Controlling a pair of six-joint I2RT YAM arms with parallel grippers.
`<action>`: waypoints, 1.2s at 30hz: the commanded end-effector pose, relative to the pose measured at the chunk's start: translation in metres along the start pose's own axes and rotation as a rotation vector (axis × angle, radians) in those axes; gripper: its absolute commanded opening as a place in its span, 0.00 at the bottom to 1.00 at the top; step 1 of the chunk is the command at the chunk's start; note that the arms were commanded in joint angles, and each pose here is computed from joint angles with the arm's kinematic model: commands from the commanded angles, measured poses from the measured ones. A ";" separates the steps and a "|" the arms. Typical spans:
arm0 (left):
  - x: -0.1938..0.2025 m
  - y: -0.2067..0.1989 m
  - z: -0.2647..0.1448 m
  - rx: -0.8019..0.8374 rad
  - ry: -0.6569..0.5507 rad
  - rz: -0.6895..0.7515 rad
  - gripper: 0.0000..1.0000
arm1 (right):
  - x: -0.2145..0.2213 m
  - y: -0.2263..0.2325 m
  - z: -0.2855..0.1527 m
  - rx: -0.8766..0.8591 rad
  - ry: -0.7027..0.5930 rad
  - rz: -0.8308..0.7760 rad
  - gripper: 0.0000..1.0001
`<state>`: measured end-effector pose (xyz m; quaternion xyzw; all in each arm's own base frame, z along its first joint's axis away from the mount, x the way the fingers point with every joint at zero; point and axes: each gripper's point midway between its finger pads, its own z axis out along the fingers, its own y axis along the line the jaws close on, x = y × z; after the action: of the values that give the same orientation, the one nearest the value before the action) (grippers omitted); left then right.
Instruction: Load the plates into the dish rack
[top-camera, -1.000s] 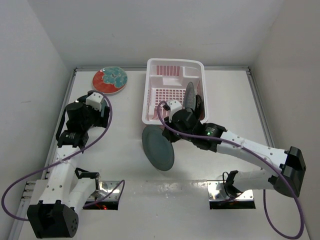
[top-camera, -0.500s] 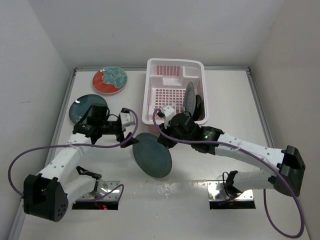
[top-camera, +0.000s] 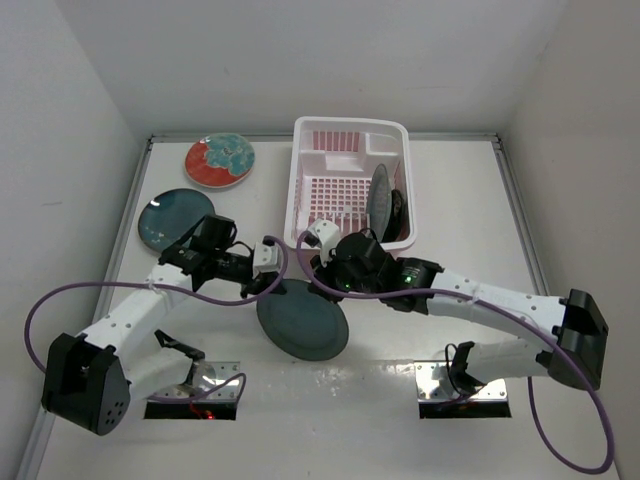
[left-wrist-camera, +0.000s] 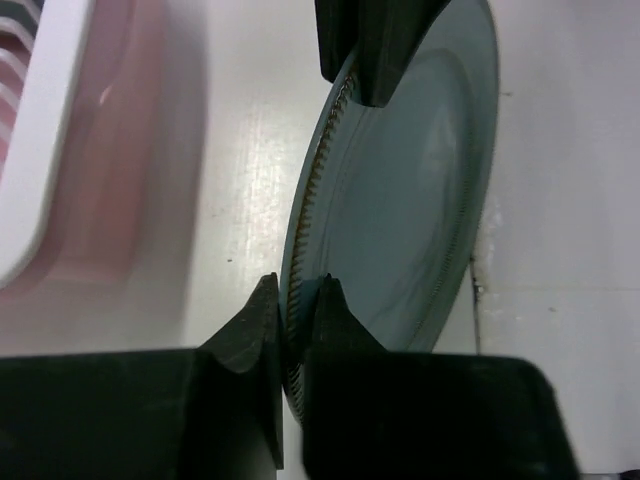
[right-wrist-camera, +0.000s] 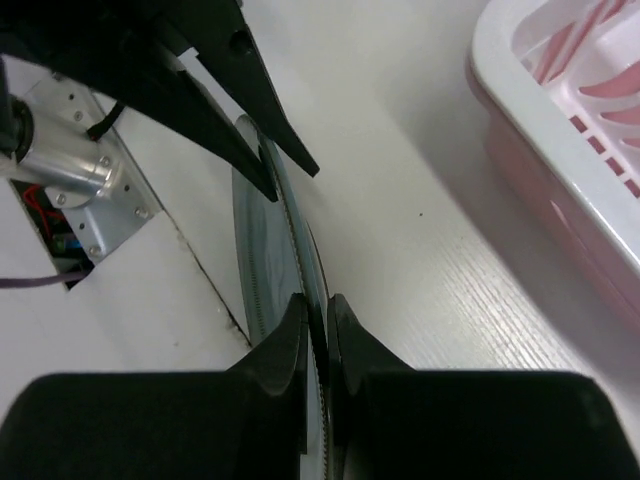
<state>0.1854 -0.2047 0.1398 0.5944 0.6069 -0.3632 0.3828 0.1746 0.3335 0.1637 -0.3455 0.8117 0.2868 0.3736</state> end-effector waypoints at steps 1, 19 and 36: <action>-0.012 -0.004 0.000 0.023 -0.041 0.107 0.00 | -0.033 0.013 -0.003 -0.046 -0.129 -0.021 0.00; -0.060 0.001 -0.019 0.005 -0.133 0.187 0.00 | 0.024 0.006 0.022 -0.091 0.071 0.031 0.00; -0.193 0.127 -0.183 -0.957 -0.390 0.070 1.00 | -0.202 -0.035 -0.102 0.331 -0.422 -0.038 0.00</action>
<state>0.2755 -0.1549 0.3133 0.4371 0.6296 -0.1907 0.6133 0.2216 0.3219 0.2655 -0.3207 0.8059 0.2132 0.4497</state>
